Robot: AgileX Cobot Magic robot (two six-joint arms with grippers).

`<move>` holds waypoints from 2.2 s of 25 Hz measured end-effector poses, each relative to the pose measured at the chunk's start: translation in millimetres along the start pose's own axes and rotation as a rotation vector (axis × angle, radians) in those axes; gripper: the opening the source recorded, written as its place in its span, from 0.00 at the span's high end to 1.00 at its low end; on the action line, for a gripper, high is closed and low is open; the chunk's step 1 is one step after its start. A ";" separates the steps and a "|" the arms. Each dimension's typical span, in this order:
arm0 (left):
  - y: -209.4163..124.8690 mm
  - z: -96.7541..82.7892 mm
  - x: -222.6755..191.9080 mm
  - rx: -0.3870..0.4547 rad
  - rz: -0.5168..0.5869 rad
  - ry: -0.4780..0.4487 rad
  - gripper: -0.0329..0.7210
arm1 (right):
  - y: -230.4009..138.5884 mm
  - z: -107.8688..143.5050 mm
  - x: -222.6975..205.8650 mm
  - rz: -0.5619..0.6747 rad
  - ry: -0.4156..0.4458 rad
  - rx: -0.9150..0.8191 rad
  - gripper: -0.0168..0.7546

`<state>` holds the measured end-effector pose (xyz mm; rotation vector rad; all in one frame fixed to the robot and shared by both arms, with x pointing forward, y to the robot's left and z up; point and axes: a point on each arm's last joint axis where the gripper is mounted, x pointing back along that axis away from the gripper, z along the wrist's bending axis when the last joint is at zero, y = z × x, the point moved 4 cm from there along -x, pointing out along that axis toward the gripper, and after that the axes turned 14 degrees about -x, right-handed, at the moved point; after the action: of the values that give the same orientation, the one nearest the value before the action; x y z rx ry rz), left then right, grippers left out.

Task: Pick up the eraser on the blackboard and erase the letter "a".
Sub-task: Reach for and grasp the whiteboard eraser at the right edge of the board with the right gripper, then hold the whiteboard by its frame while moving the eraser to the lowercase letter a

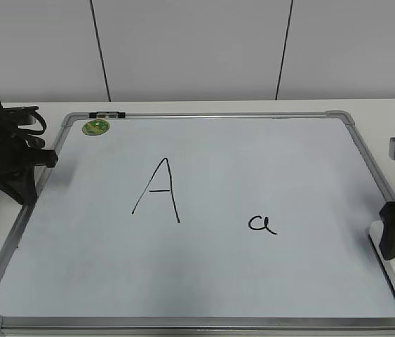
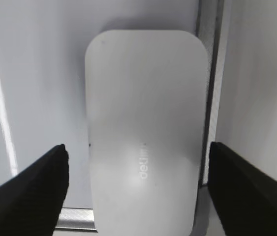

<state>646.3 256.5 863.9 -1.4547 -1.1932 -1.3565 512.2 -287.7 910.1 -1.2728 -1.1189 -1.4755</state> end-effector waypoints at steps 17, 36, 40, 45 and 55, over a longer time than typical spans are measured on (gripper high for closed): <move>0.0 -0.2 0.0 0.001 0.000 -0.002 0.88 | 4.7 -0.1 -24.3 0.077 -0.019 -0.004 0.15; 0.2 -0.7 0.0 0.004 -0.001 -0.006 0.88 | 4.9 -1.2 -24.3 0.076 -0.026 0.004 0.28; 0.2 -0.7 0.0 0.004 -0.001 -0.006 0.88 | 5.3 -0.1 -23.9 0.075 -0.019 -0.003 0.29; 0.3 -1.2 0.0 0.007 -0.002 -0.009 0.88 | 8.1 5.5 -17.5 0.117 0.004 -0.028 0.29; 0.4 -1.7 0.0 0.009 -0.003 -0.013 0.88 | 28.8 40.9 18.9 0.106 0.026 0.063 0.29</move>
<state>646.3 254.7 864.1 -1.4576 -1.2093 -1.3438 547.0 -255.3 934.5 -1.2466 -1.0561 -1.3646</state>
